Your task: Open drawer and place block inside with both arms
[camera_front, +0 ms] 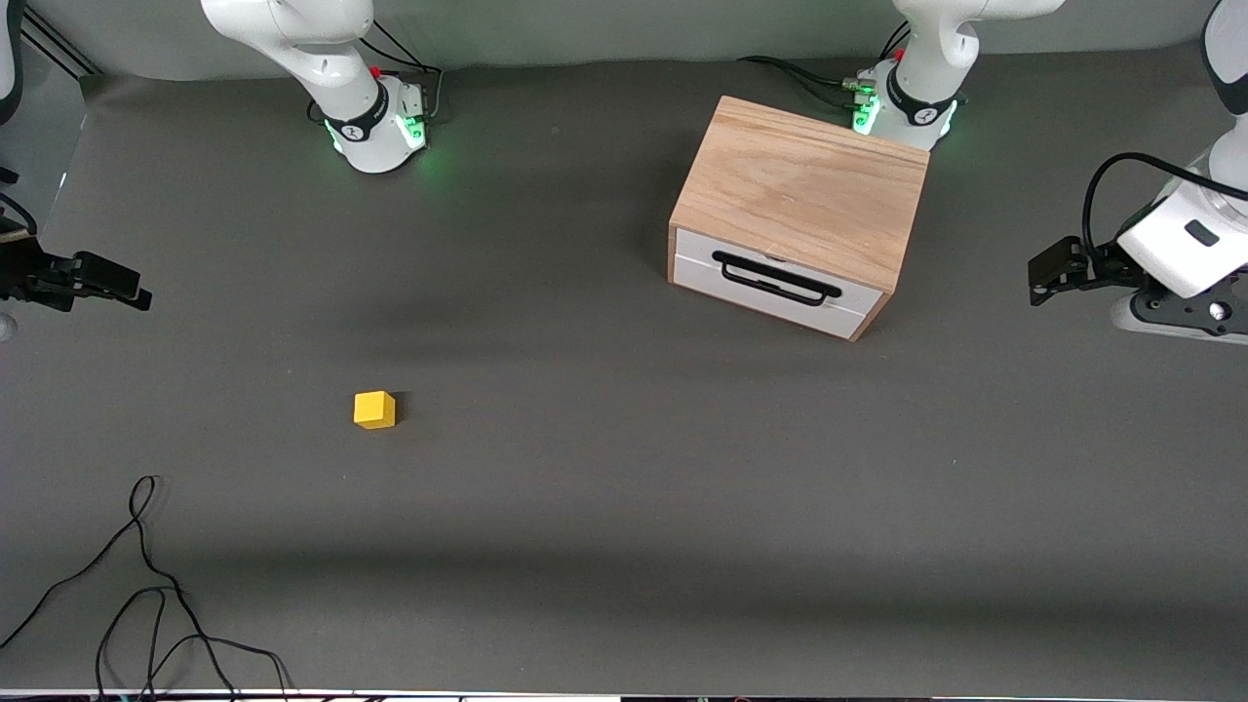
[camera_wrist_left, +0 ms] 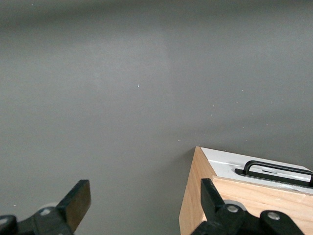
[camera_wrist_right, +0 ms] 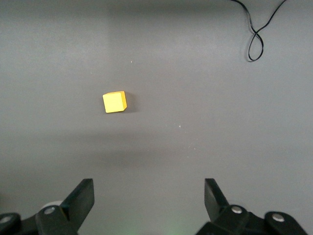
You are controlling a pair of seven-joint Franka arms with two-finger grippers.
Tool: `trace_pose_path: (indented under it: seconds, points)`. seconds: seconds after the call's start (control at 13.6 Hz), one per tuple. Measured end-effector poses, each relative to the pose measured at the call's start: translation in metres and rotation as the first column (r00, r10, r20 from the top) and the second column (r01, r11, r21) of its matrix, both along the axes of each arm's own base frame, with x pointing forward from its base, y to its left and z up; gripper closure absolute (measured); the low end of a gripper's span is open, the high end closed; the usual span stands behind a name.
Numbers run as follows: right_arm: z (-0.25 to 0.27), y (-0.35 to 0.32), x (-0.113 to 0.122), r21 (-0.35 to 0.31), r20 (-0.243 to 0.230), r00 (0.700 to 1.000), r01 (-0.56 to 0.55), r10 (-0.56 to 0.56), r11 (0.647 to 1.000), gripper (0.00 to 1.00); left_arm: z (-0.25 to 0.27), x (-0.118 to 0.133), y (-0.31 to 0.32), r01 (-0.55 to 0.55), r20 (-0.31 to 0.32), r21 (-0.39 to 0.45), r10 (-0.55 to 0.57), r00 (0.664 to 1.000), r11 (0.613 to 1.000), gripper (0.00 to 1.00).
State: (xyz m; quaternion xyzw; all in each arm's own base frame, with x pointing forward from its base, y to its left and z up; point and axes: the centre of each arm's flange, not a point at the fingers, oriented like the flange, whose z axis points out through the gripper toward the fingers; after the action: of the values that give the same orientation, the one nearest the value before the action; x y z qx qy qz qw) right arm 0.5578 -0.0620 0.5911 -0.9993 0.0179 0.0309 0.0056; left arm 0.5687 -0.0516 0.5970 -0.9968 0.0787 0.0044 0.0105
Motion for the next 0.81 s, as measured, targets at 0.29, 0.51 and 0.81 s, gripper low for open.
trace_pose_path:
  seconds: [0.29,0.51,0.81]
  points:
    - [0.0,0.0001,0.0,0.0,0.0,1.0,-0.001,0.001,1.0,0.0,-0.0002,0.0001,-0.0001,0.0,0.0,0.0,0.0,1.0,1.0,0.0]
    - [0.0001,0.0001,0.0,0.0,0.0,1.0,-0.001,0.001,1.0,0.0,-0.0003,0.0001,0.0,0.0,-0.001,0.0,0.0,1.0,1.0,0.0]
    - [0.0023,0.0002,0.0004,-0.001,0.006,1.0,-0.001,0.001,1.0,0.0,-0.0004,0.0002,-0.0001,0.0,-0.001,0.0,0.0,1.0,1.0,0.0]
